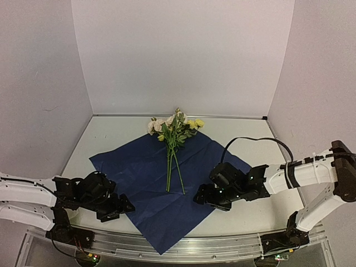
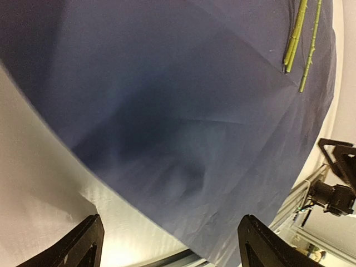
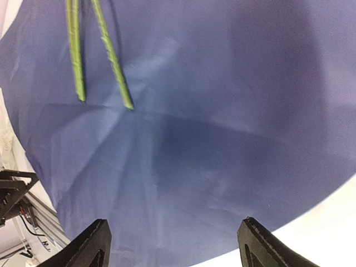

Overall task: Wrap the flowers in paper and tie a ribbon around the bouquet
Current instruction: Pick up the bottom corner of the flattened wrapping paper from the center of the board.

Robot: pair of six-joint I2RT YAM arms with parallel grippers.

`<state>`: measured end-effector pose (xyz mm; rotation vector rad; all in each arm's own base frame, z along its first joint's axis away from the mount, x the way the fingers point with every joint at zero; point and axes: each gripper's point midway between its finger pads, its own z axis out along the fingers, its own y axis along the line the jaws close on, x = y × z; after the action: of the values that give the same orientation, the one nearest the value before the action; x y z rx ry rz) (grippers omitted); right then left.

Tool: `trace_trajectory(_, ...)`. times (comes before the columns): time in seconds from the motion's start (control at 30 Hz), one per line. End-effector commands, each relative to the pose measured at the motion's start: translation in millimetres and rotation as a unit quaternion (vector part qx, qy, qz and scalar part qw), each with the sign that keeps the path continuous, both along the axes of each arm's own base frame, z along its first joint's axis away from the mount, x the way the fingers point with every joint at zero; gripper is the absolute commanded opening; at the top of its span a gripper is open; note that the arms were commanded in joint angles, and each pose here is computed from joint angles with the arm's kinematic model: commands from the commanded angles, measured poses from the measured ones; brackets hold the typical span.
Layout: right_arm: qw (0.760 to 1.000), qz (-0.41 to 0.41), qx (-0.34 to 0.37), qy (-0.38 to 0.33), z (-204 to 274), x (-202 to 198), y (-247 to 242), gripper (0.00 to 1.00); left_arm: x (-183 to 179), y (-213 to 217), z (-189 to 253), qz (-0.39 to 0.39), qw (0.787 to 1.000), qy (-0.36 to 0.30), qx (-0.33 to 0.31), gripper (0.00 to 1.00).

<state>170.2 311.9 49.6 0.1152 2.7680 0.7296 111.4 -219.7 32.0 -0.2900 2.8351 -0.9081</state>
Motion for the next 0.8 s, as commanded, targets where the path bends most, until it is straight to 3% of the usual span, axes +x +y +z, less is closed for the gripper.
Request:
trace_trajectory(0.0, 0.996, -0.064, 0.049, -0.024, 12.5, 3.8, -3.2, 0.81, 0.5, -26.8, 2.0, -0.013, 0.997, 0.001, -0.072, 0.77)
trace_trajectory(0.37, 0.992, -0.106, 0.058, -0.047, 7.7, -19.4, -28.7, 0.84, 0.2, -37.0, 21.1, -0.012, 0.991, -0.006, -0.133, 0.33)
trace_trajectory(0.63, 0.989, -0.111, 0.086, -0.040, 5.8, -36.1, -11.5, 0.84, 2.3, -52.0, 46.3, -0.008, 0.983, -0.001, -0.185, 0.16)
trace_trajectory(0.77, 0.985, -0.125, 0.113, -0.025, -0.6, -41.9, 0.7, 0.84, 4.8, -55.7, 59.7, 0.000, 0.979, -0.001, -0.206, 0.12)
